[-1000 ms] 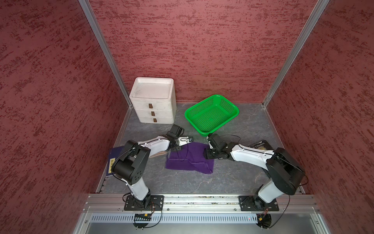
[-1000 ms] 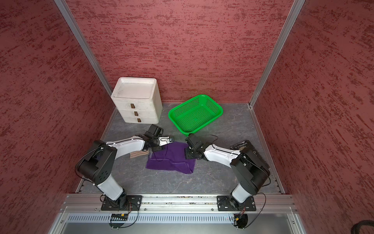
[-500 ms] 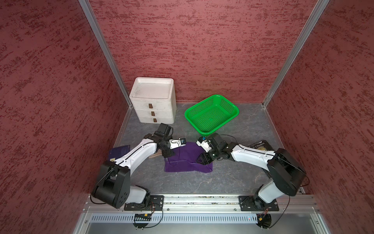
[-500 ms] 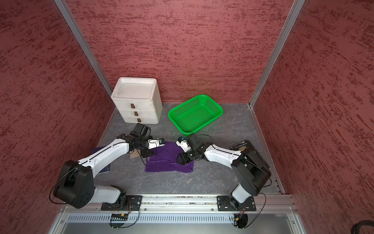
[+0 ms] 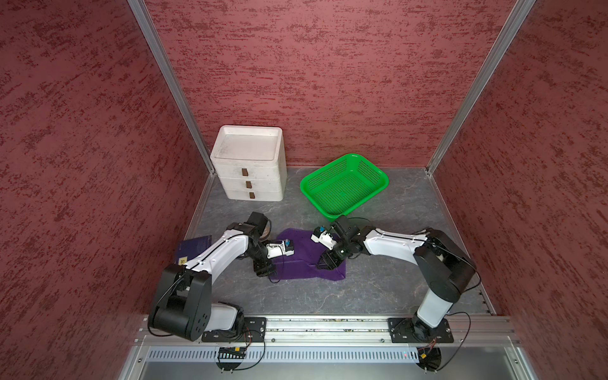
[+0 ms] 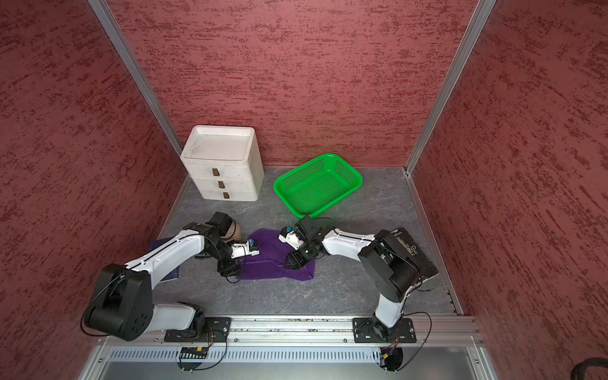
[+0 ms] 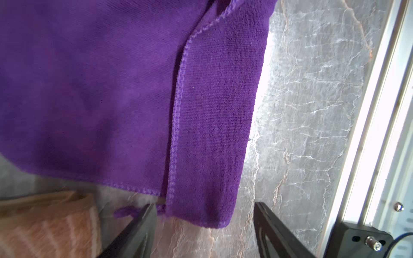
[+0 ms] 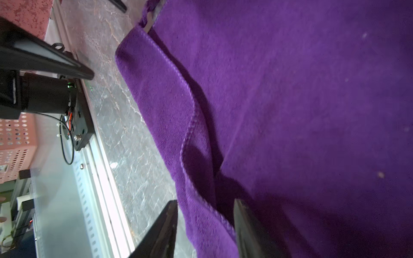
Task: Fold the square dishcloth
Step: Fold the cleaning item at the center of the board.
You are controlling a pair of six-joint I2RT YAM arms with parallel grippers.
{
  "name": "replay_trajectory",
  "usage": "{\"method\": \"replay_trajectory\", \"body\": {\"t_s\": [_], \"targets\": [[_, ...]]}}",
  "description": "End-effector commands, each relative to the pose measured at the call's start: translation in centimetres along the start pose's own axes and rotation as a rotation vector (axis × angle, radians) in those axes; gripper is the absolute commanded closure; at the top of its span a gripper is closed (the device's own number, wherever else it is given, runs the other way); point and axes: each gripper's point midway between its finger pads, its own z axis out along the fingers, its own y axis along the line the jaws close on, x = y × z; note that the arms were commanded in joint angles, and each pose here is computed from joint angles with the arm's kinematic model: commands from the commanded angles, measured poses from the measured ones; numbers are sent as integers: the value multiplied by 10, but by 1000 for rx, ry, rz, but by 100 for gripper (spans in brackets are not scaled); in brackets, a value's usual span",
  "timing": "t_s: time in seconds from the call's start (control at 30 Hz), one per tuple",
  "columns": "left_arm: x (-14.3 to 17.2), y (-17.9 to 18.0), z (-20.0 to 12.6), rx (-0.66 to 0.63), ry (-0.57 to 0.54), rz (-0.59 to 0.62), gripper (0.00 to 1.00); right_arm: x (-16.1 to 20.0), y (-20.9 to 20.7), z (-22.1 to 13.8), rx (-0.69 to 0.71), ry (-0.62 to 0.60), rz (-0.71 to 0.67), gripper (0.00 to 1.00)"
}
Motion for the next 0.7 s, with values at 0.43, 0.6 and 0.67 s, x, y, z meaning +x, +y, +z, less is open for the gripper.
{"method": "replay_trajectory", "body": {"t_s": [0.43, 0.6, 0.67], "targets": [[20, 16, 25, -7, 125, -8, 60, 9, 20, -14, -7, -42, 8, 86], [17, 6, 17, 15, 120, 7, 78, 14, 22, -17, 35, -46, 5, 87], [15, 0, 14, 23, 110, 17, 82, 17, 21, -17, 50, -45, 8, 86]]}}
